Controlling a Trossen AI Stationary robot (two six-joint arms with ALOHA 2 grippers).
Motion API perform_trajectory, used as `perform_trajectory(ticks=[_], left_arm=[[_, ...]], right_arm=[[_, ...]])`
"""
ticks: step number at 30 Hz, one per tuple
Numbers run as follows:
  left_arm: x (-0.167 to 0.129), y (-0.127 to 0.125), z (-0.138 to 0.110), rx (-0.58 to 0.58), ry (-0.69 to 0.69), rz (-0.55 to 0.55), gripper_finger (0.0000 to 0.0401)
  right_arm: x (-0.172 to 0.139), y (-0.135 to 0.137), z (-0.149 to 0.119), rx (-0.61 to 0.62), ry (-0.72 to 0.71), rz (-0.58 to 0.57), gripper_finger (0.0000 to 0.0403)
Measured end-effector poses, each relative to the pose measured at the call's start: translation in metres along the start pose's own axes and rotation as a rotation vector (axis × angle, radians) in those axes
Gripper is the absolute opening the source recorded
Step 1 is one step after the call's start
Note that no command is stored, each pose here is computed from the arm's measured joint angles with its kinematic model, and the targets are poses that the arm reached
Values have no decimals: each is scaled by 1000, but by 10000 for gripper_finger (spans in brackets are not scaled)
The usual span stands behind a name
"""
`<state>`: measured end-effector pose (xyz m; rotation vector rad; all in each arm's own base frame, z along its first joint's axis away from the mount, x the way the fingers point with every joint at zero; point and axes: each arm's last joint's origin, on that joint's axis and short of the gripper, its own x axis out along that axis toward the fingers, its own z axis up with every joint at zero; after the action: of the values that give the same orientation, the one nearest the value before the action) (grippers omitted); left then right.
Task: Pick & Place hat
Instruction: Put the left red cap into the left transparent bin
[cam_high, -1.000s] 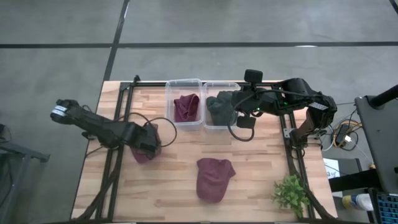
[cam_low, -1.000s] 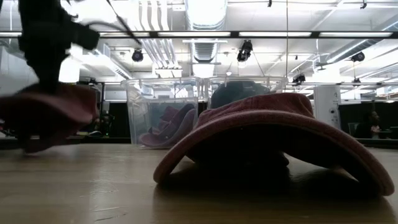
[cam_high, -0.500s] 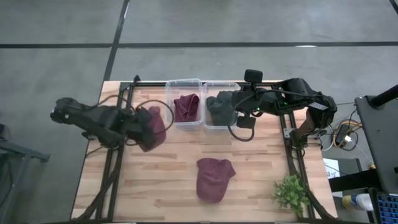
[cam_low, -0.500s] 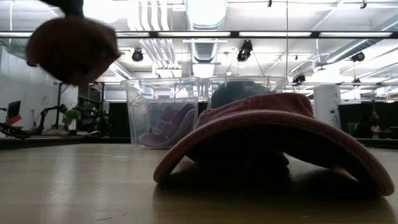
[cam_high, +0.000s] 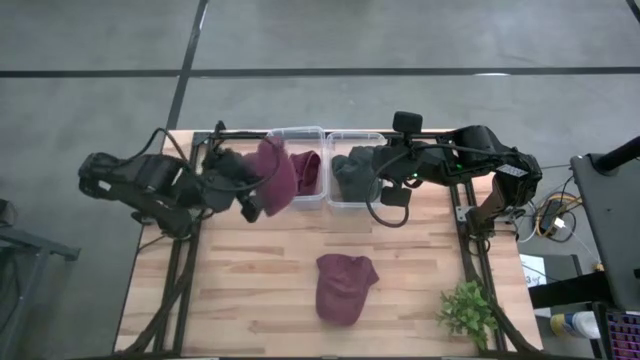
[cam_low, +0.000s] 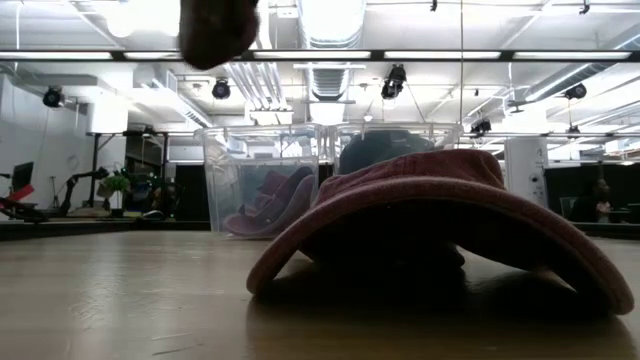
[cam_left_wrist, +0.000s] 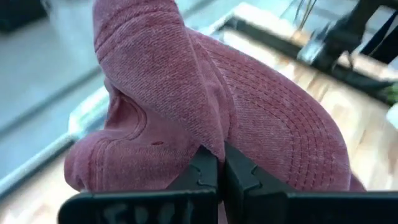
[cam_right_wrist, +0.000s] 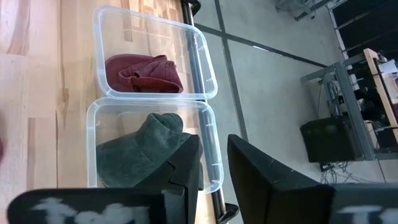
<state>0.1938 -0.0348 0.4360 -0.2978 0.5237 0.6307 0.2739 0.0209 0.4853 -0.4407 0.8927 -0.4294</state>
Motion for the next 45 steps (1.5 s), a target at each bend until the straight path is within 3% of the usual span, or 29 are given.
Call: perform_trajectory(ticks=[6,11,18,26,45], left_arm=[[19,-7,24,115,-191,99,0],[48,-2,43,168,-228,179,0],[108,15,47,158,-56,217,0],[162,30,33,137,193,263,0],[216,35,9,122,406,215,0]], right_arm=[[0,0,0,7,0,0,72],[0,0,0,23,0,3,70],[0,1,0,31,-1,20,70],[0,1,0,36,-1,24,70],[0,1,0,34,-1,24,70]])
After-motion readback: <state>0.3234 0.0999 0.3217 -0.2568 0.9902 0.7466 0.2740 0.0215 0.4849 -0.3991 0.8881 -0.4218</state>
